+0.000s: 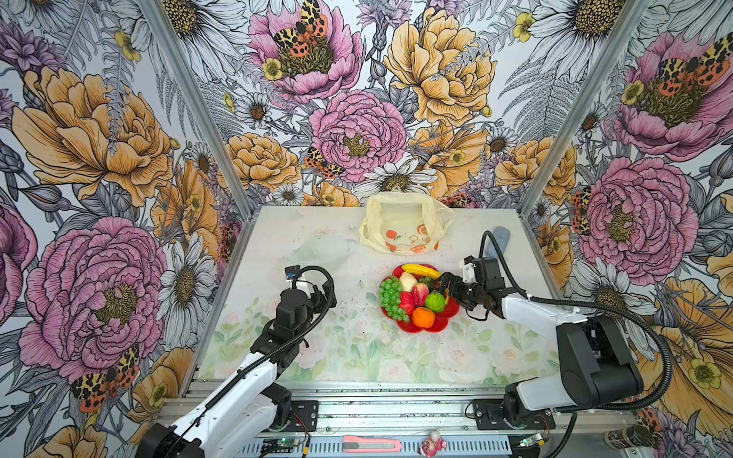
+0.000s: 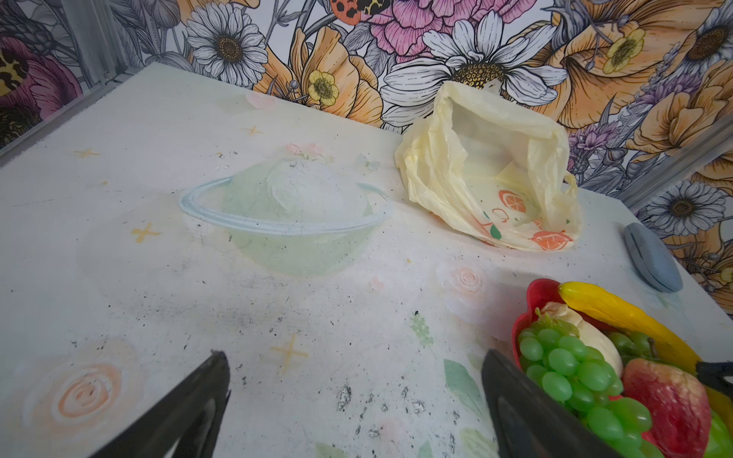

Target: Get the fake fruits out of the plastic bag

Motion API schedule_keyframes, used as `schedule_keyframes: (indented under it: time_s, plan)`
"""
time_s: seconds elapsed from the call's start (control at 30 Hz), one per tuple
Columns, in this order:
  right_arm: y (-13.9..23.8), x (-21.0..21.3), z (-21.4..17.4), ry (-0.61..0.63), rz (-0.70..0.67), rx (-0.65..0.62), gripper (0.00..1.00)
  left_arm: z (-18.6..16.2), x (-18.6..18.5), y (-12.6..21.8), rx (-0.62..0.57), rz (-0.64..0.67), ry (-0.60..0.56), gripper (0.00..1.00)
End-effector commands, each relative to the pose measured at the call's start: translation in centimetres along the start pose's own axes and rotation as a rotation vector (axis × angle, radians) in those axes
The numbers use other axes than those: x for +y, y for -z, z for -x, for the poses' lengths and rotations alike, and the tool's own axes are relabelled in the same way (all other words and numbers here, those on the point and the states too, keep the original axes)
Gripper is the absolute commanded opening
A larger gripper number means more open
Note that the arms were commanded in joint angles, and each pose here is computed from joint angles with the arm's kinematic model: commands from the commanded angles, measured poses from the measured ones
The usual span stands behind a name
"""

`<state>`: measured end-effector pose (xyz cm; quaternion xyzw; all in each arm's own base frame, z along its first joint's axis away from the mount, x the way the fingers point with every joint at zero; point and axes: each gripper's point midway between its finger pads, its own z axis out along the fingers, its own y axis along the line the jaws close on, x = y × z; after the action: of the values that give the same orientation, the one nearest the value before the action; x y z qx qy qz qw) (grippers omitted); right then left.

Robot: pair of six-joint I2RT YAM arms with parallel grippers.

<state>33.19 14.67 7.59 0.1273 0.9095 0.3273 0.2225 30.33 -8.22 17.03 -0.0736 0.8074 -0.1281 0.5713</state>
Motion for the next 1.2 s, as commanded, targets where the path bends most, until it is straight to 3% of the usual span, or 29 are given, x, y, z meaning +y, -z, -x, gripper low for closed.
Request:
schedule_keyframes:
  time_s: [0.0,0.7,1.17]
  plan:
    - [-0.4,1.4,0.7,0.007,0.027,-0.047,0.99,0.6,0.5,0.4,-0.040,0.013,0.006,0.99]
    - [-6.0,8.2,-1.2,0.084,0.101,0.012,0.99,0.3,1.0,-0.1,0.000,0.056,-0.004,0.99]
    - [-5.5,7.3,-0.8,0.130,0.016,-0.023,0.99,-0.2,1.2,-0.6,0.027,0.072,-0.017,0.99]
